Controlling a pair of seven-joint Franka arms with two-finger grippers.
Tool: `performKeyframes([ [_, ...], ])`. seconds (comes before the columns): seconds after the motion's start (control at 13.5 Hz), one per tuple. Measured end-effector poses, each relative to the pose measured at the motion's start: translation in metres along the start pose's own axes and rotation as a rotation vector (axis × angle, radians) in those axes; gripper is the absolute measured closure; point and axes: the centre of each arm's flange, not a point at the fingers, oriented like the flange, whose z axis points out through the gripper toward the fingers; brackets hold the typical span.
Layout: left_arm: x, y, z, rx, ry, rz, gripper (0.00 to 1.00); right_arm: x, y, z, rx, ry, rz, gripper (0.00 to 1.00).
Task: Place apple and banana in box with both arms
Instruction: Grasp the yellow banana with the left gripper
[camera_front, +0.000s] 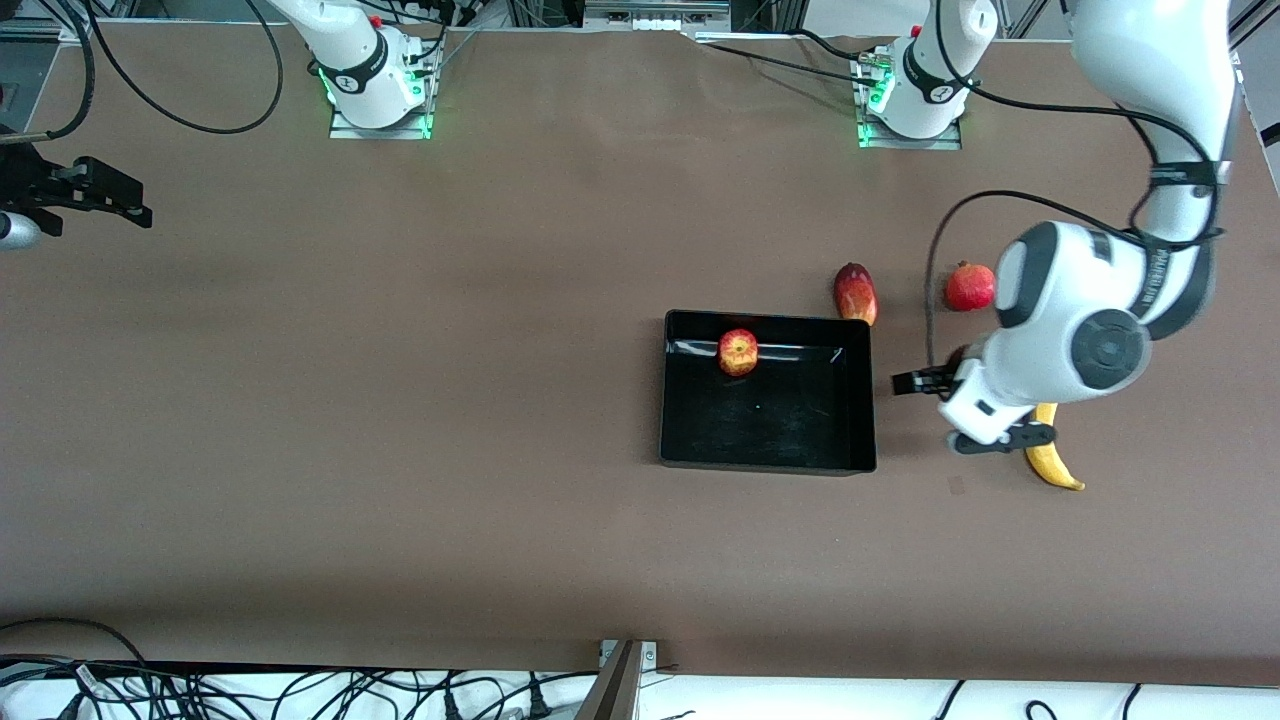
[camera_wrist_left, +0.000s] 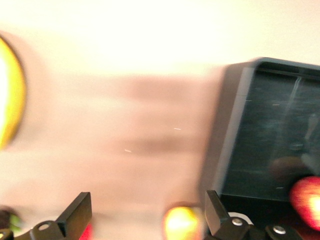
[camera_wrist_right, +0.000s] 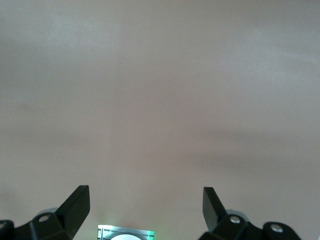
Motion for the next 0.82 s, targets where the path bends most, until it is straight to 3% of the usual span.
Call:
performKeyframes([
  [0.22,0.013,-0.050,0.022,0.015,-0.028,0.059,0.00,0.000,0.000,0.000,0.000,0.000,0.000,0.00],
  [0.82,0.046,-0.159,0.088,0.111,0.022,0.155,0.00,0.000,0.000,0.000,0.000,0.000,0.000,0.00],
])
